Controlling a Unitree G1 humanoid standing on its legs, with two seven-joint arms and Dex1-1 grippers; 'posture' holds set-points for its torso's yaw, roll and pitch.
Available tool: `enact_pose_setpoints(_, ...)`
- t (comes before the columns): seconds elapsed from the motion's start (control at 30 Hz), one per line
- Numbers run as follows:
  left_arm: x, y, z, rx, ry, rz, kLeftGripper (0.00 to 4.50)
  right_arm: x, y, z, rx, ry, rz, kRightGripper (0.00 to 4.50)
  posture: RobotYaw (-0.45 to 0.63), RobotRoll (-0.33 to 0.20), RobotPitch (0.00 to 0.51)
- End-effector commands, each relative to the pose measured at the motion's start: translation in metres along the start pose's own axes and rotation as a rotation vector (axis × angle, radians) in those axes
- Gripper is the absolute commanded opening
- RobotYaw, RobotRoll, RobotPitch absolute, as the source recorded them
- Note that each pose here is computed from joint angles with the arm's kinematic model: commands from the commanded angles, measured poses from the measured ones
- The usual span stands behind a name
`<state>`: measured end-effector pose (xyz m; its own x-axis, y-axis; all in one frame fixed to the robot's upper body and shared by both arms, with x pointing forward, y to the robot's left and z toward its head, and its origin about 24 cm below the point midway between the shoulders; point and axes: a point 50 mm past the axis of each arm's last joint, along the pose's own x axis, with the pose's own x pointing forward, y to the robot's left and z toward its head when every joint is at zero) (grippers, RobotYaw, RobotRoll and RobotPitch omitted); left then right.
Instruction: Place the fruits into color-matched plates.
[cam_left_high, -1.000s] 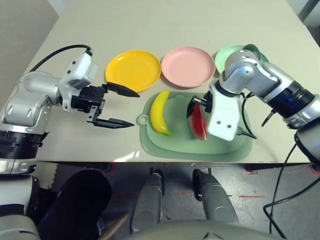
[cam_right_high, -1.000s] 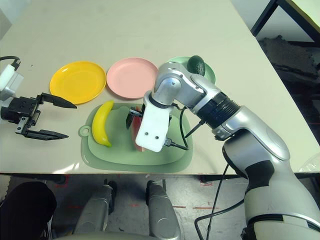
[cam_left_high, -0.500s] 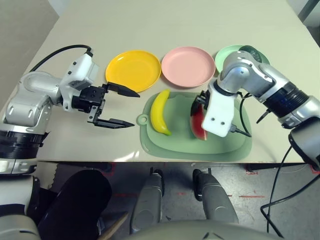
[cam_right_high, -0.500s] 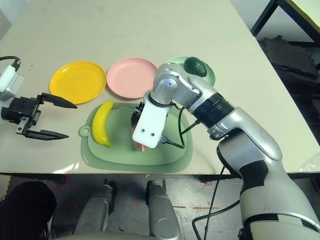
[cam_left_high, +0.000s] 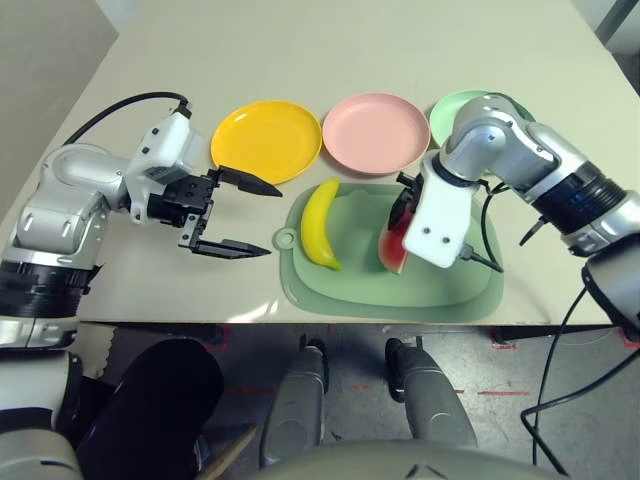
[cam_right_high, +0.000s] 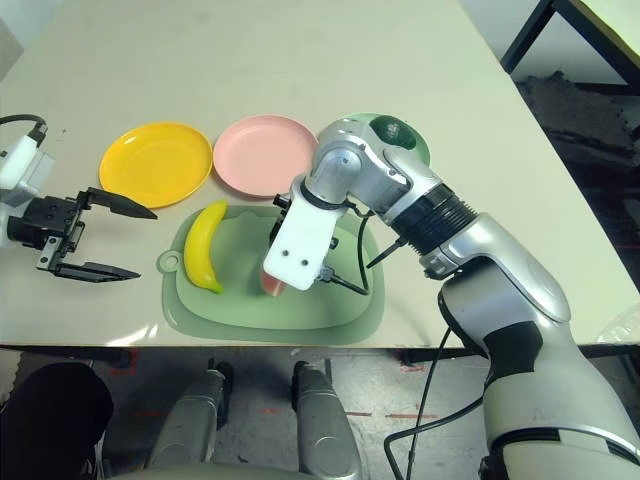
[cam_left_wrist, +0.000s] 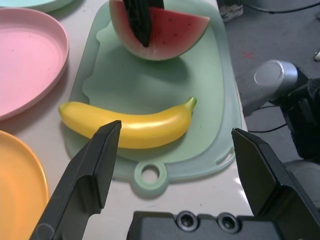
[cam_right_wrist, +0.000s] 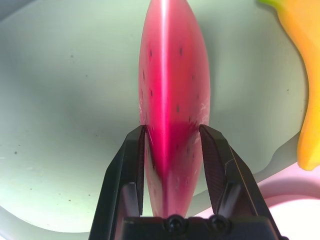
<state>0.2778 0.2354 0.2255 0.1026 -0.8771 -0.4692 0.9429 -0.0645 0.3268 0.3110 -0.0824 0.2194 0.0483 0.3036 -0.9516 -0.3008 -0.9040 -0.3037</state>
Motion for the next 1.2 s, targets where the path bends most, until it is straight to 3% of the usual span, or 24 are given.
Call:
enact_pose_setpoints(0.03,0.002,0.000,-0.004,-0.007,0.020,-0.015,4.50,-0.004,-0.005,0.003,-0.008,-0.010,-0.002,1.68,-0.07,0.000,0.286)
enact_pose_setpoints(0.5,-0.001,0.001,-0.006,-0.019,0.033,0.000,4.50,-0.025,-0.021,-0.005,0.051,0.013,-0.053,1.68,-0.07,0.000,0.287)
enact_pose_setpoints(0.8,0.002,0.014,0.004,-0.103,0.013,0.109,4.50,-0.055,-0.056,-0.028,0.158,0.113,-0.231,1.68,-0.06,0.000,0.287)
enact_pose_setpoints(0.97,0.009,0.029,0.008,-0.088,0.107,0.276,4.50,-0.059,-0.067,-0.047,0.240,0.251,-0.350,1.68,-0.06,0.000,0.286)
enact_pose_setpoints(1.2,0.021,0.048,0.014,-0.144,0.163,0.516,4.50,-0.044,-0.064,-0.068,0.360,0.377,-0.420,1.68,-0.05,0.000,0.286)
